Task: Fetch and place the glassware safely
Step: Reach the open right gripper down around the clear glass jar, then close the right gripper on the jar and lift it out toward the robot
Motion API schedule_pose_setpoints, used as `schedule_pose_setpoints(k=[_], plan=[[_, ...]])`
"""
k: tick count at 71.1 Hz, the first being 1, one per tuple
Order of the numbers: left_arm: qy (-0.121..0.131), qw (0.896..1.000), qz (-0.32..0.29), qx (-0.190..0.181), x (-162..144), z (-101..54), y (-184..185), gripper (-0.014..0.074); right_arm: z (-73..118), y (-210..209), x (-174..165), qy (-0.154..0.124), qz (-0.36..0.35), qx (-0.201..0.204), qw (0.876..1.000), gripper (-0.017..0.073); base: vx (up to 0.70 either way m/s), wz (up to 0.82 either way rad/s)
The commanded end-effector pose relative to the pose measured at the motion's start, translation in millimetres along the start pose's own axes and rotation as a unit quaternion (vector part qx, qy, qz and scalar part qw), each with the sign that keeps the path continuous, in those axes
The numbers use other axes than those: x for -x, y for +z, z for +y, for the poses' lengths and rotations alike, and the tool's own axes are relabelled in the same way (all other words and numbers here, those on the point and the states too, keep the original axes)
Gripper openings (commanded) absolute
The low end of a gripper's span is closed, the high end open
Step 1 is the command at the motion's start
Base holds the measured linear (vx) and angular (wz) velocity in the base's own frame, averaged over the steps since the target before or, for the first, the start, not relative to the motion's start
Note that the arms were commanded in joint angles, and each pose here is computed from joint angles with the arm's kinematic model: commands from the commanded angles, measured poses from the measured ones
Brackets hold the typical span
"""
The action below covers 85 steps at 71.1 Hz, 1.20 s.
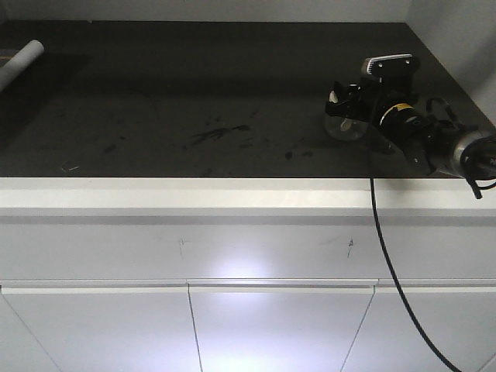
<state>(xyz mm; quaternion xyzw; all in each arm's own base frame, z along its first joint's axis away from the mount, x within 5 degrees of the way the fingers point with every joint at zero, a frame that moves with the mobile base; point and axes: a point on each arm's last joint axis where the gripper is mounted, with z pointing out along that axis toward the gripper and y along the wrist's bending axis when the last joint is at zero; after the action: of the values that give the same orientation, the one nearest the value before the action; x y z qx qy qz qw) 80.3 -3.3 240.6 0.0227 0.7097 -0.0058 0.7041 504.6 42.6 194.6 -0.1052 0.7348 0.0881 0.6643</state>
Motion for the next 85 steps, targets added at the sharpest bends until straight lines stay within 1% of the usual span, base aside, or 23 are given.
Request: schedule_pose_setpoints(k=[1, 10, 11, 25, 38, 44, 50, 60, 70, 78, 85], plan=[[-0.006, 0.999, -0.043, -0.002, 15, -0.1, 0, -0.0007, 1.6, -6, 44, -0.01, -0.071, 0.007, 0.997, 0.0221, 0.0, 0.0], [-0.006, 0.999, -0.042, -0.002, 15, -0.1, 0, -0.0007, 1.6, -6, 43, -0.013, -0.066, 0.007, 0.998, -0.001, 0.0, 0.0], [-0.006, 0.999, -0.042, -0.002, 15, -0.1, 0, -0.0007, 1.5, -6, 43, -0.012, -0.065, 0.006, 0.998, -0.0015, 0.0, 0.0], [-0.006, 0.999, -0.042, -0.002, 15, -0.1, 0, -0.0007, 1.6, -8, 47, -0.014, -0.067, 0.005, 0.998, -0.0008, 0.0, 0.0], [-0.006, 0.999, -0.042, -0.002, 15, -0.1, 0, -0.0007, 0.7, -19, 68, -0.019, -0.055, -0.01, 0.998, -0.0005, 0.0, 0.0], [-0.006, 0.999, -0.042, -0.002, 15, -0.1, 0, -0.0007, 4.8, -35, 82, -0.02, -0.072, -0.005, 0.997, -0.0005, 0.0, 0.0], [-0.006, 0.999, -0.042, -0.002, 15, -0.1, 0, -0.0007, 10.7, -57, 89, -0.019, -0.075, -0.001, 0.997, -0.0003, 0.0, 0.0], [-0.006, 0.999, -0.042, -0.002, 15, -0.1, 0, -0.0007, 20.9, -98, 90, -0.014, -0.066, 0.004, 0.998, -0.0003, 0.0, 0.0], [-0.006, 0.999, -0.042, -0.002, 15, -0.1, 0, -0.0007, 32.7, -141, 98, -0.018, -0.074, 0.012, 0.997, -0.0003, 0.0, 0.0], [-0.006, 0.999, -0.042, -0.002, 15, -0.1, 0, -0.0007, 48.6, -170, 101, -0.025, -0.076, 0.028, 0.996, -0.0003, 0.0, 0.0], [-0.006, 0.999, -0.042, -0.002, 15, -0.1, 0, -0.0007, 70.8, -191, 102, -0.028, -0.081, 0.055, 0.995, -0.0003, 0.0, 0.0]])
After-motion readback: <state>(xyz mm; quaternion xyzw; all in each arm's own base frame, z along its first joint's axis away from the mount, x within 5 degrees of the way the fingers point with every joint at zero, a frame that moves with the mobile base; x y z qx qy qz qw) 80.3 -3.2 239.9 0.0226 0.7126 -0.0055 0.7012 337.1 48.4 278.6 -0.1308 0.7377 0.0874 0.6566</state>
